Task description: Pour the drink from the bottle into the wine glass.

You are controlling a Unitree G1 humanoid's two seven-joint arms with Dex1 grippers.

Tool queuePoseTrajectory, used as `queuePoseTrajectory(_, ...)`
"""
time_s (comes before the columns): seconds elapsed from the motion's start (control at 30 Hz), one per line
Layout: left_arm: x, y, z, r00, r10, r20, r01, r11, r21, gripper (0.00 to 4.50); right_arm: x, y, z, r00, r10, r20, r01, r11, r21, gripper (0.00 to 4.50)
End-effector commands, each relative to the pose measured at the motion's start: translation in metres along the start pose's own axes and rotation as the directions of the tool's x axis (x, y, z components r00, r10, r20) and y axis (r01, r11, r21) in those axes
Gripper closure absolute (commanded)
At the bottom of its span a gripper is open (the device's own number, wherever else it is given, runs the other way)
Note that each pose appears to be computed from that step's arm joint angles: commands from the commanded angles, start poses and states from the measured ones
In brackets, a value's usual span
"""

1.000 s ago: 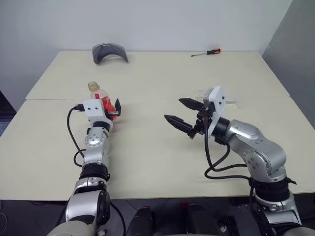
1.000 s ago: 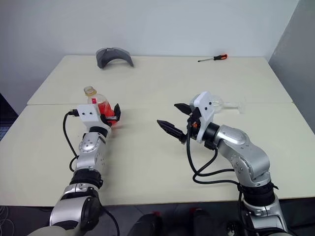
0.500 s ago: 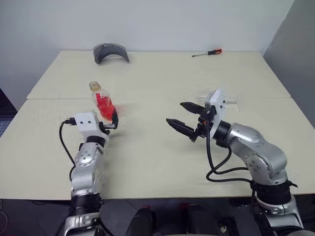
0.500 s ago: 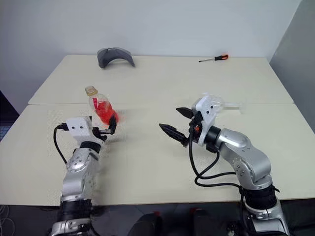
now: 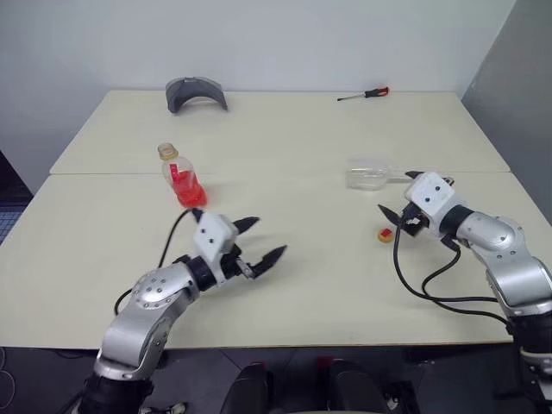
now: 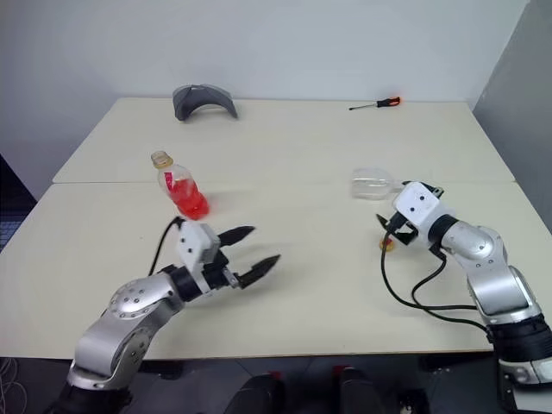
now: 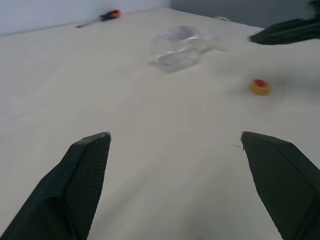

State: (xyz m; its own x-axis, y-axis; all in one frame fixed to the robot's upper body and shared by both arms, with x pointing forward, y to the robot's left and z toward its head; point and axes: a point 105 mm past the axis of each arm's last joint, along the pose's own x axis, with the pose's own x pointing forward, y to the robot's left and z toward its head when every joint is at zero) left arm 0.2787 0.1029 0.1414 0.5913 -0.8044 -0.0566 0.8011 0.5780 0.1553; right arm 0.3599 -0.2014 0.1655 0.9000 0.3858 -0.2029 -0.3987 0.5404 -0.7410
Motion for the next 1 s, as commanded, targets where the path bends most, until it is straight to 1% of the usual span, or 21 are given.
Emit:
queuePoseTrajectory(0.03,0.011,0.000,0.013,0.995,-0.095,0.043,0.091,0.993,0.080,0.02,0.008,-0.014,-0.002,0.998,-0.066,-0.002,0.064,0.977,-0.201,0.00)
queuePoseTrajectory(0.2,0.027,0.013,0.019,0.991,-0.116,0.066,0.108,0.987,0.123,0.02,0.022,-0.018,-0.018,0.995,-0.089,-0.046,0.067,0.933,-0.353,0.00)
queuePoseTrajectory(0.33,0.033,0.012,0.015,0.987,-0.152,0.057,0.145,0.982,0.120,0.02,0.034,-0.025,-0.030,0.990,-0.109,-0.085,0.060,0.894,-0.443,0.00)
queuePoseTrajectory(0.47,0.041,0.025,0.009,0.986,-0.161,0.031,0.157,0.982,0.103,0.02,0.054,-0.032,-0.036,0.984,-0.133,-0.117,0.060,0.872,-0.487,0.00)
queuePoseTrajectory(0.7,0.051,0.031,0.017,0.988,-0.144,0.052,0.138,0.985,0.103,0.02,0.069,-0.042,-0.040,0.979,-0.149,-0.141,0.058,0.858,-0.510,0.00)
queuePoseTrajectory(0.87,0.046,0.030,0.016,0.991,-0.122,0.050,0.117,0.989,0.091,0.02,0.074,-0.043,-0.042,0.976,-0.152,-0.154,0.051,0.854,-0.517,0.00)
queuePoseTrajectory(1.0,0.039,0.026,0.016,0.993,-0.112,0.042,0.108,0.991,0.078,0.02,0.077,-0.039,-0.043,0.977,-0.138,-0.161,0.035,0.852,-0.522,0.00)
